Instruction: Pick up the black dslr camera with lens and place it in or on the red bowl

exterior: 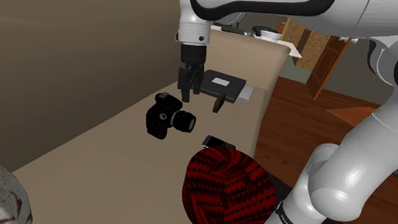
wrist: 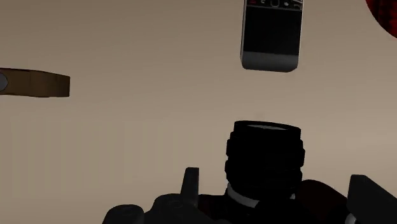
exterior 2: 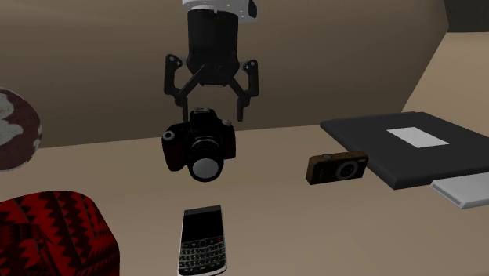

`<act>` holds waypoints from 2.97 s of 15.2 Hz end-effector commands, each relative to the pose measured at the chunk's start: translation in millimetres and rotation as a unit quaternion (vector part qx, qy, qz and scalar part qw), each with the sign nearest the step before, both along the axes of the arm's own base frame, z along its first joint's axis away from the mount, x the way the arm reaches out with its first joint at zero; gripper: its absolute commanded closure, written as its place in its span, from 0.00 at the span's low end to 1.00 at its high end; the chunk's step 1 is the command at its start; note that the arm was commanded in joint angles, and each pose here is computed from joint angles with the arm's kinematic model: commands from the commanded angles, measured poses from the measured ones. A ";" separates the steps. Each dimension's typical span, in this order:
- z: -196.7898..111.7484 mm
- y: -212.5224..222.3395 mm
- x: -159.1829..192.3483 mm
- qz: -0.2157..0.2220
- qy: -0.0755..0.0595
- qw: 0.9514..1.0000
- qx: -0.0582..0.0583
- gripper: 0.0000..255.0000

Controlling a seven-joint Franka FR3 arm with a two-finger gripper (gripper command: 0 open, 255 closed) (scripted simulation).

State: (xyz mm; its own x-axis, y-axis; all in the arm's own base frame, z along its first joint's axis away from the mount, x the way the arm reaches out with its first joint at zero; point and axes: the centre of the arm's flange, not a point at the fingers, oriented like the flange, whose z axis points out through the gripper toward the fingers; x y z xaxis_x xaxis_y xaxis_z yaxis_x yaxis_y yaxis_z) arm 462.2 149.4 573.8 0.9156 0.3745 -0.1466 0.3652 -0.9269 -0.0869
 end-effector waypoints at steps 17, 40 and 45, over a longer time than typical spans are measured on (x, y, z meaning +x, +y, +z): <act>-39.5 27.6 15.4 0.035 0.007 0.999 0.001 0.00; 29.1 27.6 15.4 0.035 0.007 0.999 0.001 1.00; 55.5 27.6 15.4 0.035 0.007 0.999 0.001 1.00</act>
